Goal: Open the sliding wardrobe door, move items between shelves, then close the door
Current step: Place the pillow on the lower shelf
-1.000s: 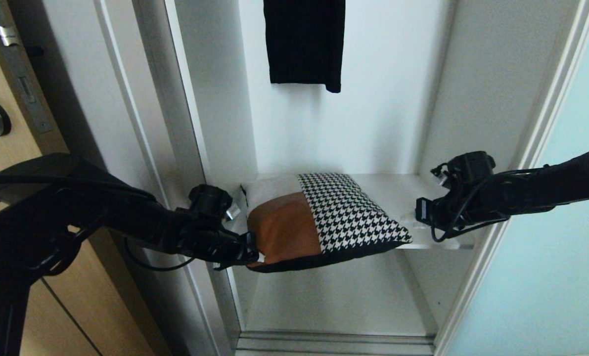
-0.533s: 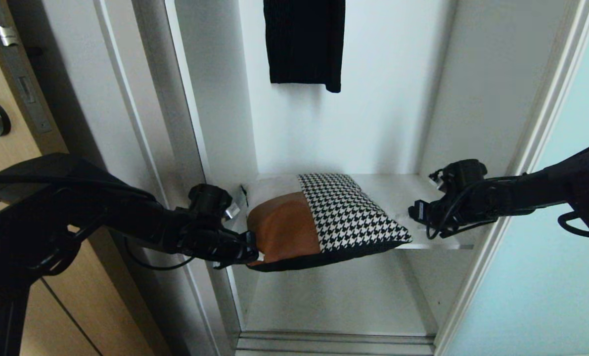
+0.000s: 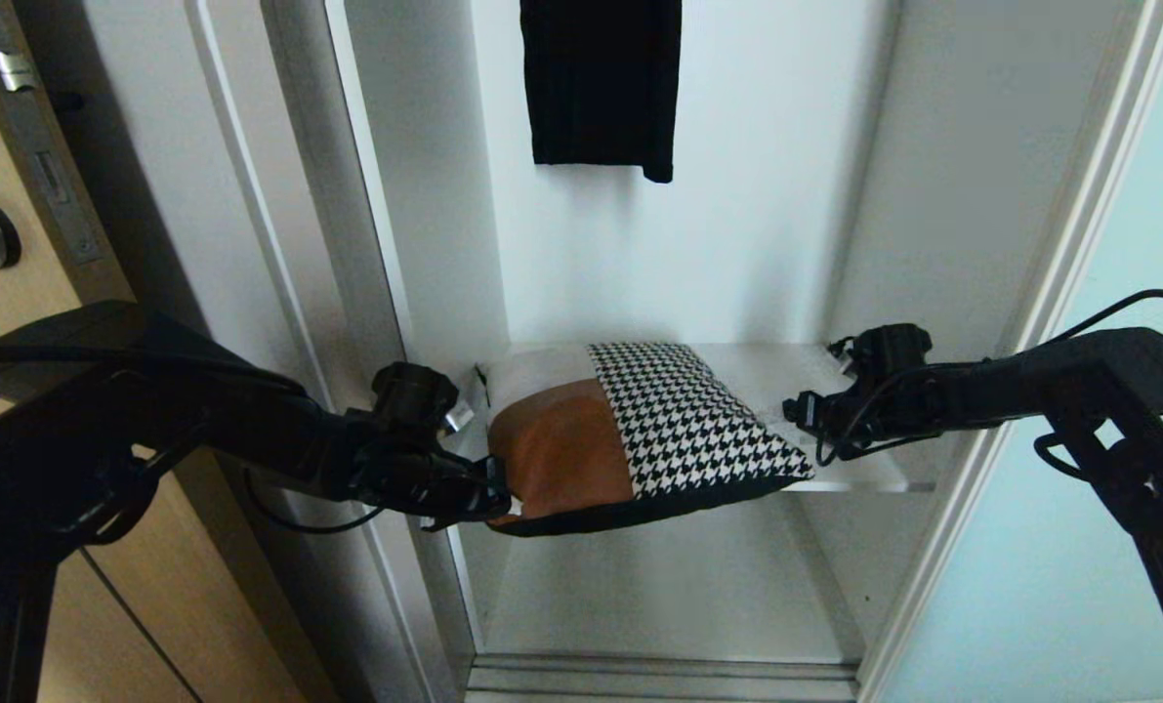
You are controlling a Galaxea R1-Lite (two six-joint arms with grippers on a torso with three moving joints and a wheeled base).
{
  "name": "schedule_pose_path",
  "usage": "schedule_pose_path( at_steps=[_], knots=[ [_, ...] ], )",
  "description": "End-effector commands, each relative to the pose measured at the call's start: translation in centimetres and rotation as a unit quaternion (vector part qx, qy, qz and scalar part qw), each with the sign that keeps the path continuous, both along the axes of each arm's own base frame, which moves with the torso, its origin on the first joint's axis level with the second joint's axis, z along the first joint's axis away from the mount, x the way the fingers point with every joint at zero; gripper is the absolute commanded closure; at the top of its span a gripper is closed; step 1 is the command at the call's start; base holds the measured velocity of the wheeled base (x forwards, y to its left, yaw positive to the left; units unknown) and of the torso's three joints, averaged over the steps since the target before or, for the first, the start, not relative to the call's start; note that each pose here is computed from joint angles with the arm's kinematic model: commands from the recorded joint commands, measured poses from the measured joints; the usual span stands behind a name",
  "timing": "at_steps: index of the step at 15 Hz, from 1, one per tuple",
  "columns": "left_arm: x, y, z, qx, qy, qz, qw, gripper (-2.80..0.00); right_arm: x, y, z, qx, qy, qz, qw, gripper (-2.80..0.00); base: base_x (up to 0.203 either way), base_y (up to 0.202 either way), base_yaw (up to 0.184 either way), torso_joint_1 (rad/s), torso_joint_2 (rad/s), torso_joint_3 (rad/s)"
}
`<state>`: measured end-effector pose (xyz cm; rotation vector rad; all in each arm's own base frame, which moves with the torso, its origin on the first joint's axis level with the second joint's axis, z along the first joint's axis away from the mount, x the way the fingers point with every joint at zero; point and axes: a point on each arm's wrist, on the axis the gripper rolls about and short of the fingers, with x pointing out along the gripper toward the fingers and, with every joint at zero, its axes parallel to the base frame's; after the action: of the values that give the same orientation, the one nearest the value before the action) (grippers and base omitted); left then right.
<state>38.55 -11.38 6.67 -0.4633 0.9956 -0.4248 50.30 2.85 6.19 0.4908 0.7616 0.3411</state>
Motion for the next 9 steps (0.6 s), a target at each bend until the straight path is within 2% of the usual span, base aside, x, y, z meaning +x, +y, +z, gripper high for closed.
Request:
schedule_pose_path(
  at_steps=[1, 4, 7, 9],
  knots=[
    [0.1, -0.1, 0.1, -0.003, -0.002, -0.001, 1.0000, 0.00, 0.6, 0.1, -1.8, 0.006, 0.013, -0.003, 1.000, -2.80, 0.000, 0.000, 0.000, 0.000, 0.00, 0.000],
    [0.1, -0.1, 0.1, -0.003, -0.003, -0.001, 1.0000, 0.00, 1.4, -0.2, -1.7, 0.010, 0.000, -0.007, 1.000, -2.80, 0.000, 0.000, 0.000, 0.000, 0.00, 0.000],
    [0.4, -0.1, 0.0, -0.003, -0.003, 0.000, 1.0000, 0.00, 1.0, -0.1, -1.7, 0.014, 0.013, -0.007, 1.000, -2.80, 0.000, 0.000, 0.000, 0.000, 0.00, 0.000],
    [0.5, -0.1, 0.0, -0.003, -0.004, 0.000, 1.0000, 0.00, 0.2, -0.1, -0.7, 0.030, 0.023, -0.004, 0.999, -2.80, 0.000, 0.000, 0.000, 0.000, 0.00, 0.000]
  ],
)
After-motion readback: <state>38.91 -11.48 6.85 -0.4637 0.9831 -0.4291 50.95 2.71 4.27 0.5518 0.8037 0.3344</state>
